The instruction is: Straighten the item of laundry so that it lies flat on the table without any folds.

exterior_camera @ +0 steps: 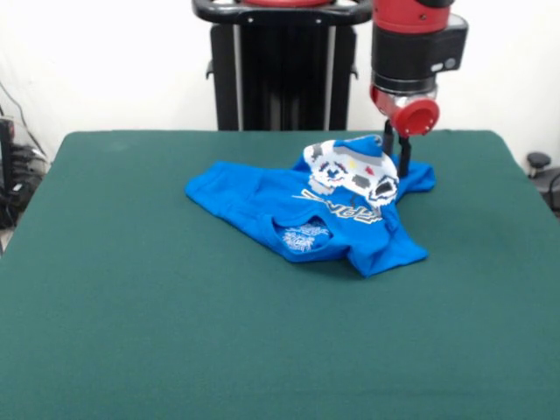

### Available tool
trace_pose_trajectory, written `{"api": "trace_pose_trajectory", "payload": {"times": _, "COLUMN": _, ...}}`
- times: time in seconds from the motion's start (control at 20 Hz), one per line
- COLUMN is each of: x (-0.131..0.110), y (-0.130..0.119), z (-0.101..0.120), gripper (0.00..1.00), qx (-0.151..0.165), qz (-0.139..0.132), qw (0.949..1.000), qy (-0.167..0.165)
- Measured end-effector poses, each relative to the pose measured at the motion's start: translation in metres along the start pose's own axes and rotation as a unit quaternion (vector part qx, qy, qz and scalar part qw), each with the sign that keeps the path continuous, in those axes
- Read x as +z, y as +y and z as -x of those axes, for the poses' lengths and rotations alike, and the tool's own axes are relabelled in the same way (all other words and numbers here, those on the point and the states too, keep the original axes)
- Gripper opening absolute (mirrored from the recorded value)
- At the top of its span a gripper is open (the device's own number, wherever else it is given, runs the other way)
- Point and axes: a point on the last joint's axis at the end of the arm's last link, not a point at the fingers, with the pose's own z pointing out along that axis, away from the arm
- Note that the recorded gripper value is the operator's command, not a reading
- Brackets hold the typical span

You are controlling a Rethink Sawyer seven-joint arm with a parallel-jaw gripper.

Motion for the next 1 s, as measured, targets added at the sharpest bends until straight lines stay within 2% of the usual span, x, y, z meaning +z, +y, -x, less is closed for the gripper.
{"api": "trace_pose_trajectory", "payload": {"times": 0.4, "x": 0.006, "y": -0.006, "z": -0.02, "gripper": 1.0, "qx": -0.01, "qz": -0.009, "qw": 0.9997, "qy": 0.019}}
{"api": "trace_pose_trajectory", "payload": {"times": 1.0, "x": 0.037, "y": -0.018, "z": -0.021, "gripper": 1.0, "qx": -0.006, "qz": -0.027, "qw": 0.9993, "qy": 0.025}}
